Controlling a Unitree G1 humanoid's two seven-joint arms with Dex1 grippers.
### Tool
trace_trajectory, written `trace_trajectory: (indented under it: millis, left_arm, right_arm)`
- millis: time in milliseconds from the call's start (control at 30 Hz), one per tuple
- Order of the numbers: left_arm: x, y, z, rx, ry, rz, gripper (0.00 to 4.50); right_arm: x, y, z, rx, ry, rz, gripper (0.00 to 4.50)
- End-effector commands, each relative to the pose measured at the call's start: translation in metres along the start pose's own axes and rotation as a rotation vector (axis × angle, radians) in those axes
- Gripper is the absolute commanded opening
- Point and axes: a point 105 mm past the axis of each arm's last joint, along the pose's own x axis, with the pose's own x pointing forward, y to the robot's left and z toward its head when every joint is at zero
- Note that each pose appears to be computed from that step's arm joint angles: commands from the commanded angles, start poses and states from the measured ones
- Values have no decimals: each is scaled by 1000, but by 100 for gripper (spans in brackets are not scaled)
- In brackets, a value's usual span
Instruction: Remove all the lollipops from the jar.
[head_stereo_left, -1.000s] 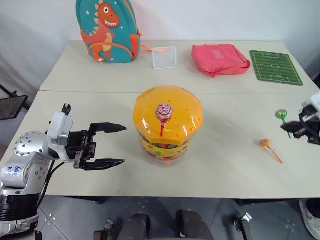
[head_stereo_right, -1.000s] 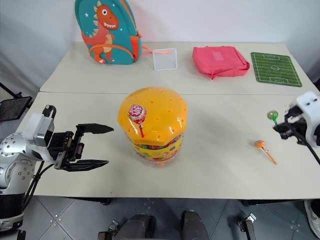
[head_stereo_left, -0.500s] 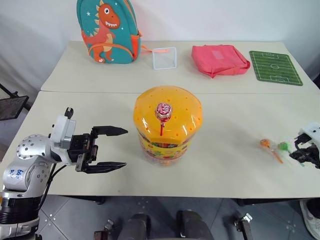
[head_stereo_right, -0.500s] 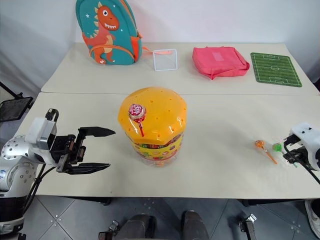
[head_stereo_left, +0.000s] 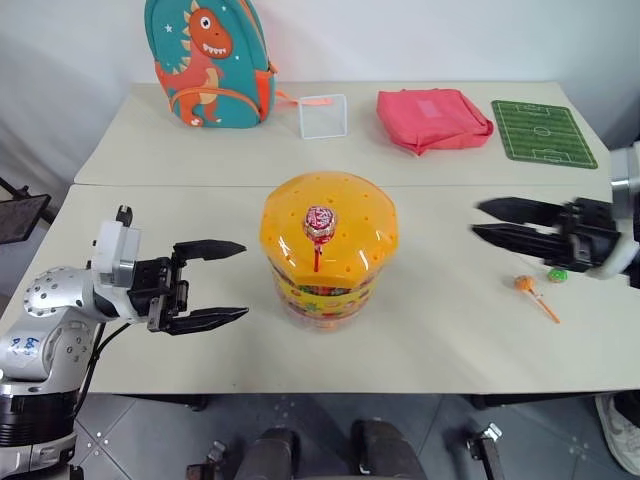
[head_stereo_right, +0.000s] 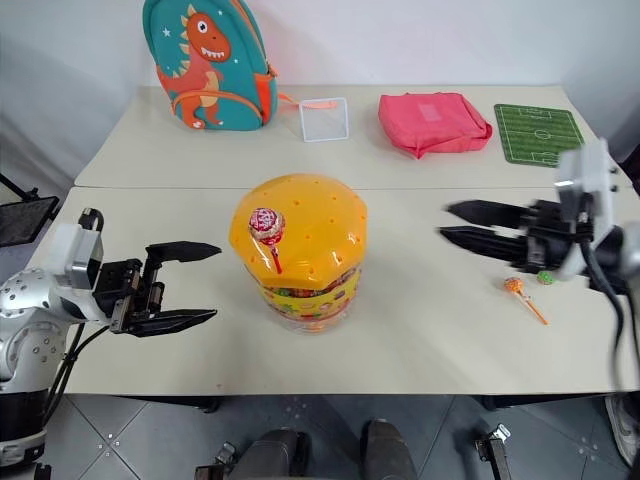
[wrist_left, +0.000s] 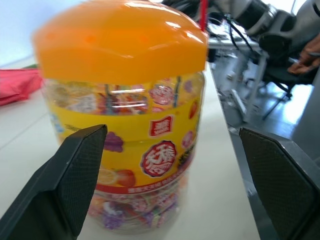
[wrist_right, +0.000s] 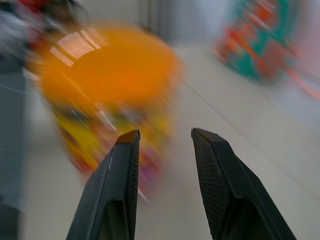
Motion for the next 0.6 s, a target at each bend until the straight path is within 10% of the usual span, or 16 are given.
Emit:
trace_trajectory:
  millis: [33,600]
  left_arm:
    - [0,-3,10,32,-14,3,450]
    - [10,2,8,25,-22,-21,450]
  right_arm:
    - [31,17,11,-50,-32,137,170]
    - [91,30,4,-13,63,245,170]
